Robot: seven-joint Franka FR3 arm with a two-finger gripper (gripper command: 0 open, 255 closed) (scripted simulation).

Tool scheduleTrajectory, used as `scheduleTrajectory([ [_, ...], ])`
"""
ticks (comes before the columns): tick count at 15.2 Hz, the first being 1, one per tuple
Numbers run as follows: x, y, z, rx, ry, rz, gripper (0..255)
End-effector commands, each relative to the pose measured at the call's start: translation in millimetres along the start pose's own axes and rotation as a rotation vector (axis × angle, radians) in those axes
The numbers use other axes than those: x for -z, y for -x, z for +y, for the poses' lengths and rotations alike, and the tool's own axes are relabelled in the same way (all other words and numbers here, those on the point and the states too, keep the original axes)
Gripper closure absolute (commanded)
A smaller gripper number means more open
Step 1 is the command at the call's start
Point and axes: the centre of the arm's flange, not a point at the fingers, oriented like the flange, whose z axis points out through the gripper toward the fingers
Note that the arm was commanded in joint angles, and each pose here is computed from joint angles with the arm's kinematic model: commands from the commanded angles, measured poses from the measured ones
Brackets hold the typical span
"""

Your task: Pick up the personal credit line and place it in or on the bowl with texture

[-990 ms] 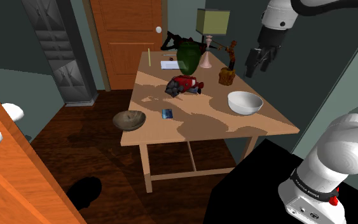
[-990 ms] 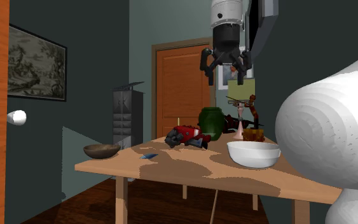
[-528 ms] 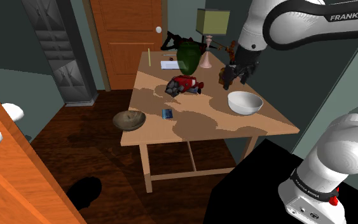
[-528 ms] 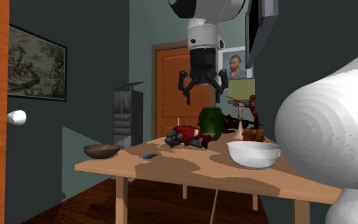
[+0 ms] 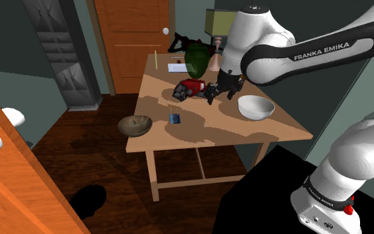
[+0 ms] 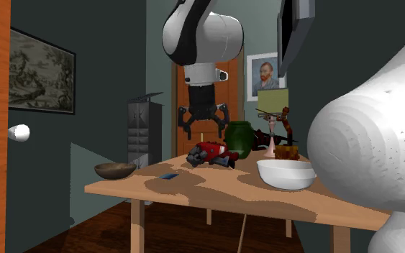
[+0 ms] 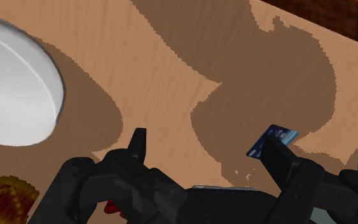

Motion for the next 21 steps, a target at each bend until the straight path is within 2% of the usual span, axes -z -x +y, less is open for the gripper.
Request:
scheduleTrajectory([
  [1, -18, -4, -20, -0.030, 0.003, 0.029, 0],
  [9, -85, -35, -94, -0.138, 0.031, 0.136, 0],
  [17, -150, -80, -162, -0.246, 0.060, 0.243, 0],
  [21, -166, -84, -162, -0.247, 0.060, 0.244, 0],
])
